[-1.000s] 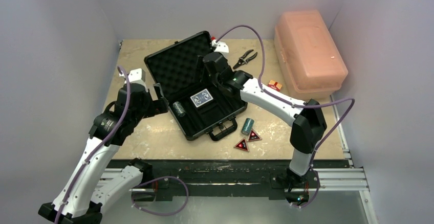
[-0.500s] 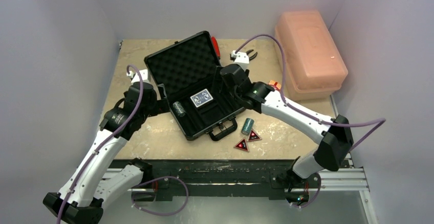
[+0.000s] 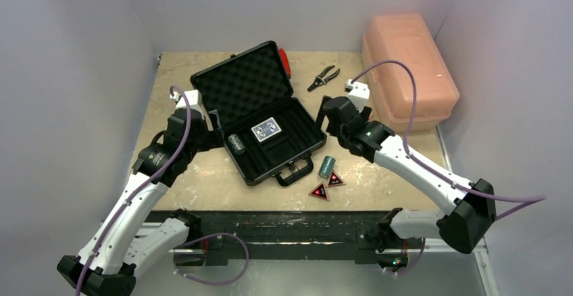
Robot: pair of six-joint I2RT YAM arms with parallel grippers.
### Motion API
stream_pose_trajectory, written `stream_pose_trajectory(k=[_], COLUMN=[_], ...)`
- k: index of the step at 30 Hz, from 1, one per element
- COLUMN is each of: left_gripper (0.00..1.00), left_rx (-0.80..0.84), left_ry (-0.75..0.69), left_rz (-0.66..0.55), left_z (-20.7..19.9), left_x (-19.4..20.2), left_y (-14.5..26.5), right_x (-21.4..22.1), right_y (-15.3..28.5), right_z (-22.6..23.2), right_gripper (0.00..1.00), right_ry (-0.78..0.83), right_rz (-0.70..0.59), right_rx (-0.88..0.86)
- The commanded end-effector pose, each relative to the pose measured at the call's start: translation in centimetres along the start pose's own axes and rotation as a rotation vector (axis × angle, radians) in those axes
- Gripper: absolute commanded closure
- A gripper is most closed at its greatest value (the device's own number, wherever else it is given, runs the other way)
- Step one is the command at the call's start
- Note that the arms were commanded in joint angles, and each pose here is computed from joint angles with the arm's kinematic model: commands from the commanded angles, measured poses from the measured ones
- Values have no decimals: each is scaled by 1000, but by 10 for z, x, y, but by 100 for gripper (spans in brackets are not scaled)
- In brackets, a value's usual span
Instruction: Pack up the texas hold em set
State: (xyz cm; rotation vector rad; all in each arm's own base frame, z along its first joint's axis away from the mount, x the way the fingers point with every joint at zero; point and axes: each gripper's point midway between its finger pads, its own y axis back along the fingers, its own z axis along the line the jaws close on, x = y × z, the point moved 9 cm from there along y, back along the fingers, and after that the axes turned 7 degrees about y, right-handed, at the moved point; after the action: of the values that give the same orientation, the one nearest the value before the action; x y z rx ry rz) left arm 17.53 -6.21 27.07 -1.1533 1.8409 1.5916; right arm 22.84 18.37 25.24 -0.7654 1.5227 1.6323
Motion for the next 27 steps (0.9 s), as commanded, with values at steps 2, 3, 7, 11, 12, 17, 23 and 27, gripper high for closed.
stream_pose_trajectory(k=[2,3,7,11,12,17,23,27], left_gripper=[26,27,32,30,30,30,29,29], left_rx=[48,41,55,94,101,59,9,12], left_ry=[-28,-33,-42,-61,-62,-59,-36,-22], left_rz=[-33,-27,-15,-28,-33,-48,-88,-114], left_z=[-2,-2,-2,-1,0,3,8,10], left_x=[-4,-4,-3,-3,-2,-3,-5,-3], left_y=[0,-1,2,9,9,9,8,8], right_x=[-6,-7,-12,-12,-12,-13,-12,-11], right_y=[-21,-25,-49,-68,-72,-94,-124,-140], right_z=[-45,-49,-64,-73,-74,-81,-86,-90], right_gripper=[1,1,1,1,1,1,1,1], right_ry=[-72,-75,-108,-137,-141,-160,-176,-181], right_rz=[35,41,95,130,137,163,195,211], right_rx=[162,183,289,338,351,398,422,439])
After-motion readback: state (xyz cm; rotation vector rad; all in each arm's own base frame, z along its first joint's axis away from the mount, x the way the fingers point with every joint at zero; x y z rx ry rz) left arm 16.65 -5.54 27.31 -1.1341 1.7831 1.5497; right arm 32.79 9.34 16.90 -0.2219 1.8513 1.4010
